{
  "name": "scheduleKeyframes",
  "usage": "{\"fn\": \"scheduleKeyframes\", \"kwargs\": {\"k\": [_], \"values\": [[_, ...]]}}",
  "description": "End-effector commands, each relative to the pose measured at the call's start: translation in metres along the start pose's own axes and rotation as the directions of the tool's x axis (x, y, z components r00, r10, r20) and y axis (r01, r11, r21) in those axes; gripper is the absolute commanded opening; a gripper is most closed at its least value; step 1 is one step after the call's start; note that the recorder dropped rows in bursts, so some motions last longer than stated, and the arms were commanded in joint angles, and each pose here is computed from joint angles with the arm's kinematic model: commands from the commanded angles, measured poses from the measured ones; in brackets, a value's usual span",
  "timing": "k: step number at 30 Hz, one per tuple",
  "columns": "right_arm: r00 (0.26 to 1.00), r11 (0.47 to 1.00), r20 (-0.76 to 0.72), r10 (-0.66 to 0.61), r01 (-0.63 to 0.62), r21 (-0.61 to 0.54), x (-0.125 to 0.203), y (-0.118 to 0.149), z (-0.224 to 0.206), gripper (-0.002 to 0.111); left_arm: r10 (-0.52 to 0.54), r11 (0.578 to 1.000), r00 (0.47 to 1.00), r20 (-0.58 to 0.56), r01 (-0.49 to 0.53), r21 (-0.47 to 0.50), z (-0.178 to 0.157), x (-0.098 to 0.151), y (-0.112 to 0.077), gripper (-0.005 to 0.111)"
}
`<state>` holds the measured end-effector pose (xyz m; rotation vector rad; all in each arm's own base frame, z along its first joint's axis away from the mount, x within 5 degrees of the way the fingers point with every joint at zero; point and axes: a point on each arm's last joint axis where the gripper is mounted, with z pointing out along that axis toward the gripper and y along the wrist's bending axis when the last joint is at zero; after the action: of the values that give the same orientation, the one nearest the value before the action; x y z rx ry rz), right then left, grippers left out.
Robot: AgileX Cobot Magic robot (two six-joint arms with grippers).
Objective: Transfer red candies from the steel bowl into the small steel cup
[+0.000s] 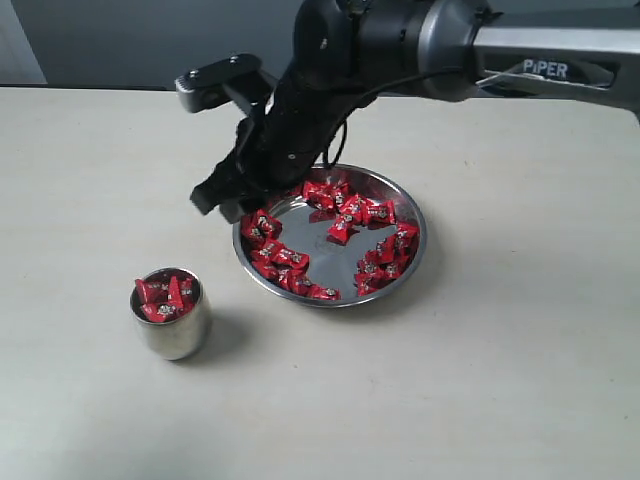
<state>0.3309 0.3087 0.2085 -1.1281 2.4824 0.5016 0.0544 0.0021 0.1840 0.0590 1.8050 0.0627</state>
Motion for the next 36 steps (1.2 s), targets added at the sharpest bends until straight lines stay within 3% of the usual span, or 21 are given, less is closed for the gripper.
{"fn": "scheduleKeyframes", "kwargs": {"k": [1, 12, 20, 23, 26, 31, 36], "values": [[0.997, 0.996, -0.007, 0.070, -0.070, 0.054, 0.004, -0.031, -0.006, 0.045, -0.007, 1.000, 1.000, 0.015, 0.007, -0.002, 0.000, -0.001, 0.000, 0.000], [0.991, 0.982, -0.078, 0.105, -0.091, 0.164, 0.017, -0.066, 0.006, 0.045, -0.007, 1.000, 1.000, 0.015, 0.007, -0.002, 0.000, -0.001, 0.000, 0.000], [0.978, 0.974, -0.135, 0.158, -0.132, 0.184, 0.030, -0.085, 0.020, 0.045, -0.007, 1.000, 1.000, 0.015, 0.007, -0.002, 0.000, -0.001, 0.000, 0.000], [0.967, 0.960, -0.112, 0.227, -0.203, 0.193, 0.029, -0.086, 0.014, 0.032, -0.007, 1.000, 1.000, 0.015, 0.007, -0.002, 0.000, -0.001, 0.000, 0.000], [0.977, 0.959, -0.033, 0.212, -0.202, 0.198, 0.017, -0.080, -0.011, -0.001, -0.007, 1.000, 1.000, 0.015, 0.007, -0.002, 0.000, -0.001, 0.000, 0.000], [0.975, 0.952, 0.088, 0.206, -0.221, 0.210, 0.007, -0.062, -0.082, 0.000, -0.007, 1.000, 1.000, 0.015, 0.007, -0.002, 0.000, -0.001, 0.000, 0.000], [0.953, 0.947, 0.245, 0.181, -0.236, 0.218, 0.045, -0.030, -0.155, 0.000, -0.007, 1.000, 1.000, 0.015, 0.007, -0.002, 0.000, -0.001, 0.000, 0.000]]}}
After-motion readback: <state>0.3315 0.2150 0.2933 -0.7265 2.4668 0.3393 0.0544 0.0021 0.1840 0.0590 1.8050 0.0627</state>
